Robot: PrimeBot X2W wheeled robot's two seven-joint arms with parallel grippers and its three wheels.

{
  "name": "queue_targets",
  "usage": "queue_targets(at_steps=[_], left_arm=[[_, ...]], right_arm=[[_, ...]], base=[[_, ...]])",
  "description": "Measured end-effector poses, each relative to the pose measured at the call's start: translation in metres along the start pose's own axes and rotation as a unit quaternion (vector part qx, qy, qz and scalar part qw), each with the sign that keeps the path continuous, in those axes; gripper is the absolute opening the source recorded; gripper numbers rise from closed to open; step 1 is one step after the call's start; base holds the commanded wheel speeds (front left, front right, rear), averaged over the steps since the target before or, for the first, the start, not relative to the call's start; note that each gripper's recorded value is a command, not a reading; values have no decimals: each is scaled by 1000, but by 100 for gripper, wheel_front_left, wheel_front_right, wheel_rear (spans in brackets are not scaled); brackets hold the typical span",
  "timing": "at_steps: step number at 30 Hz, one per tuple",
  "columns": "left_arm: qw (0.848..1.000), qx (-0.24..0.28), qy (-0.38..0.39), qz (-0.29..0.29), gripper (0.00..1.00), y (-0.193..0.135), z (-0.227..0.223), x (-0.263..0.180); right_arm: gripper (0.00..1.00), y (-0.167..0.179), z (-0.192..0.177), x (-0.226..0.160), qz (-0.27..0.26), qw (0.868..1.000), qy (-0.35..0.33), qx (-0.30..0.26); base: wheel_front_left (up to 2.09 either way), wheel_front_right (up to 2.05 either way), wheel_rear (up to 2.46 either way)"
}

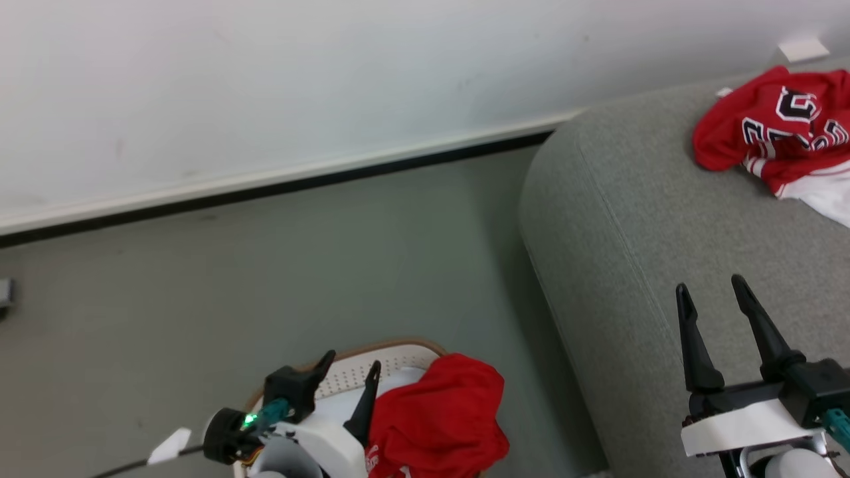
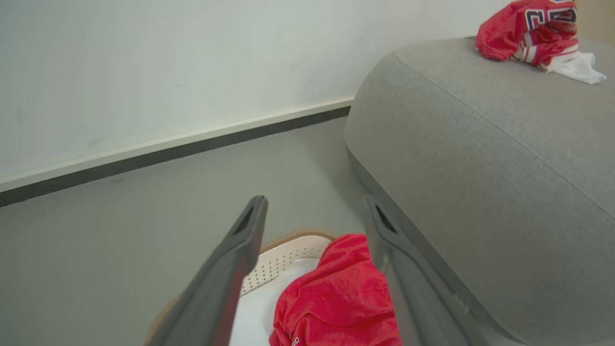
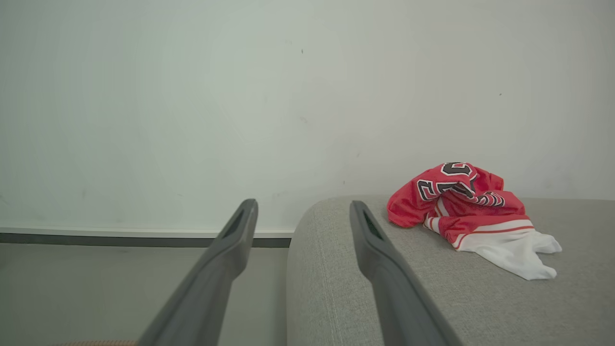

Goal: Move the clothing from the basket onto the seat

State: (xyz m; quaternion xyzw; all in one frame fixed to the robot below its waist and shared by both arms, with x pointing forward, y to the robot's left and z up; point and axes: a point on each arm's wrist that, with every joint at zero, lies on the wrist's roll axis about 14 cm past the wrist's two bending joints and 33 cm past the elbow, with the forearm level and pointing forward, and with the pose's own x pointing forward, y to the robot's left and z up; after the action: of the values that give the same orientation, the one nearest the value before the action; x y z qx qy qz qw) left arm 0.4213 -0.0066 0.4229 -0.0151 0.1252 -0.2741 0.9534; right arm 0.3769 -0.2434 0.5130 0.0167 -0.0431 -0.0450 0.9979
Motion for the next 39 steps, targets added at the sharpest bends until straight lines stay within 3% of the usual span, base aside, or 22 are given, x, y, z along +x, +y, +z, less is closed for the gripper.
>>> queue_targets(at_steps=[7, 16, 20, 29, 39], left_arm=[[988, 1, 146, -53, 100, -20, -76, 27], [953, -18, 292, -73, 100, -23, -163, 41], [938, -35, 336, -79, 100, -22, -193, 48], [911, -16, 407, -68, 100, 10, -254, 64], [892, -20, 442, -92, 100, 8, -308, 71]], right_arm=[[100, -10, -9, 13, -17, 1000, 11, -8], [100, -16, -27, 35, -27, 999, 30, -17], [100, -16, -42, 45, -26, 998, 45, -23], [100, -14, -81, 64, -22, 996, 82, -23], [100, -8, -132, 76, -12, 992, 128, -16]], base=[[0, 0, 0], [0, 0, 0], [0, 0, 0], [0, 0, 0], [0, 0, 0]])
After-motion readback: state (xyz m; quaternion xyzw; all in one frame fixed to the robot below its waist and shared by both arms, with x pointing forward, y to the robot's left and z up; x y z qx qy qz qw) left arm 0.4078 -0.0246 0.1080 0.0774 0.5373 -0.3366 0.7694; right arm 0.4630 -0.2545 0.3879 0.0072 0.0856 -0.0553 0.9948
